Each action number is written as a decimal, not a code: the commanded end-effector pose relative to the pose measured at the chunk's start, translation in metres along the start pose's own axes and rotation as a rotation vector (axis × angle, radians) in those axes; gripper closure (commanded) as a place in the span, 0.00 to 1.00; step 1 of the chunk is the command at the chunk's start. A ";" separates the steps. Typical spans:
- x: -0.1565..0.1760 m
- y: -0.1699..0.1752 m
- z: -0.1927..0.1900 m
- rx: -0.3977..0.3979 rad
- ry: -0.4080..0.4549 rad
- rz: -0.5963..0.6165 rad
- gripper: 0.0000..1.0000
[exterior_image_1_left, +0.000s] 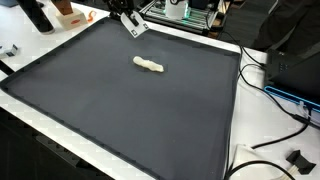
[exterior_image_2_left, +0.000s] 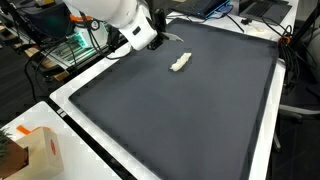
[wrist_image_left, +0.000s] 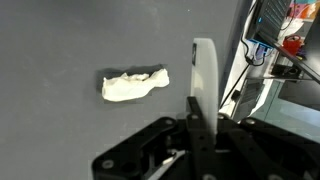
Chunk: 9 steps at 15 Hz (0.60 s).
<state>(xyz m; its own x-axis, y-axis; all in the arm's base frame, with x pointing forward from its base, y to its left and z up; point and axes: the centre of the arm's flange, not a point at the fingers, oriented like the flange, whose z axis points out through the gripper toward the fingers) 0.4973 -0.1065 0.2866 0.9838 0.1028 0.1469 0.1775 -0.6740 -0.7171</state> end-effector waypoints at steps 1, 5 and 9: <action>0.007 0.007 0.009 0.003 0.012 0.053 0.99; 0.008 0.010 0.016 -0.015 -0.014 0.072 0.99; 0.007 0.008 0.019 -0.021 -0.020 0.079 0.99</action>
<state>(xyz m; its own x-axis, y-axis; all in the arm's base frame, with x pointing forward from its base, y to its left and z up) 0.5055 -0.0974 0.2713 0.9923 0.0834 0.0917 0.1240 -0.6837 -0.7192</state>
